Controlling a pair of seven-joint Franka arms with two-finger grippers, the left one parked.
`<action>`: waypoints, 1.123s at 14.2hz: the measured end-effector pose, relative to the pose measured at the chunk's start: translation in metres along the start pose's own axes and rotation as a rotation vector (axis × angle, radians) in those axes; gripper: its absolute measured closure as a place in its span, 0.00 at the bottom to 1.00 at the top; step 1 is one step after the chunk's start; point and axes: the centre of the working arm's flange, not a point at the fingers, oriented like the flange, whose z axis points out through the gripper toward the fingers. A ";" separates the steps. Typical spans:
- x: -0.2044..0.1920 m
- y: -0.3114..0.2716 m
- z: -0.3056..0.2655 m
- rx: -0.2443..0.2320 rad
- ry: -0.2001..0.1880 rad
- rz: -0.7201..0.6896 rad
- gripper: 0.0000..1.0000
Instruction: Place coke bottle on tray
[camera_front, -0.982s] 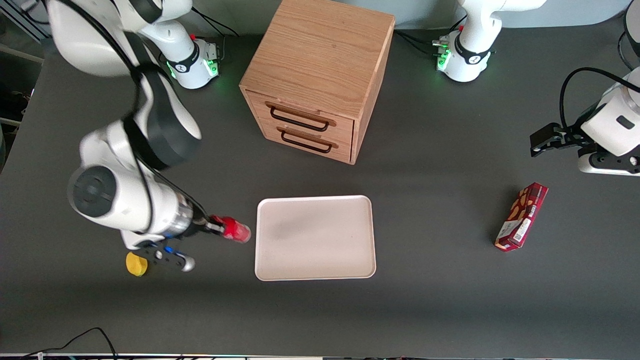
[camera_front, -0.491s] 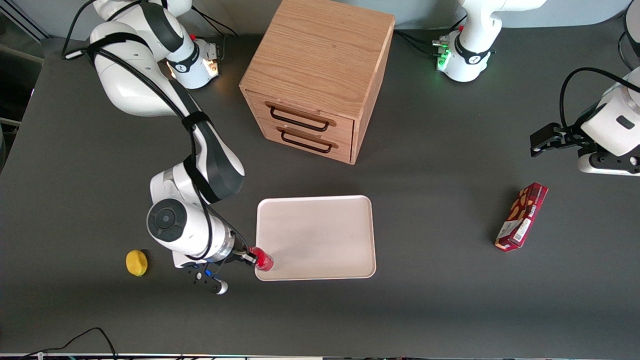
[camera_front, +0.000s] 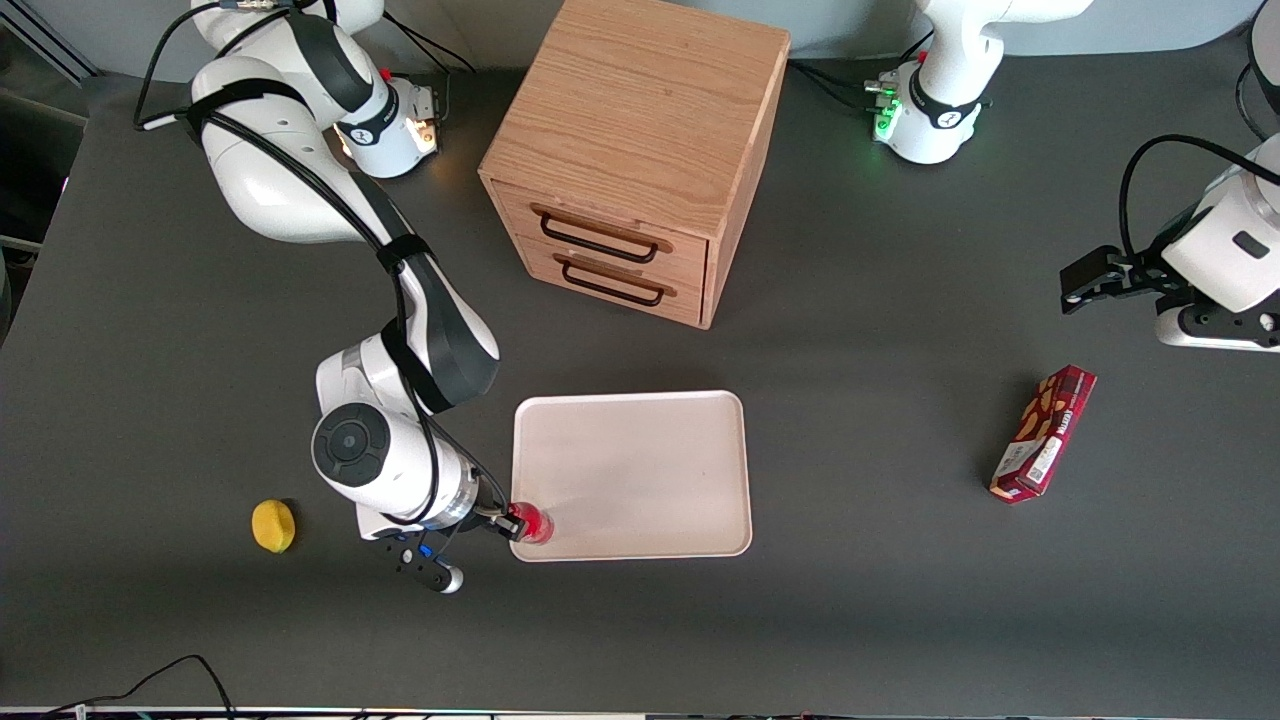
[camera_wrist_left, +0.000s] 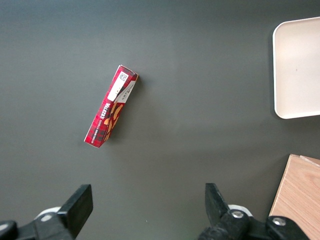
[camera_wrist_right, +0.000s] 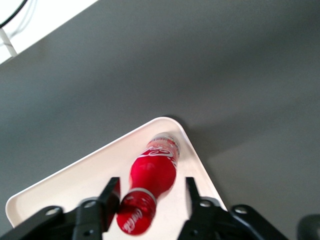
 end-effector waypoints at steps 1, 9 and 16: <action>-0.002 -0.001 -0.010 -0.003 -0.012 -0.002 0.24; -0.051 0.099 -0.287 -0.084 0.001 -0.228 0.00; -0.082 0.315 -0.317 -0.137 -0.061 -0.271 0.00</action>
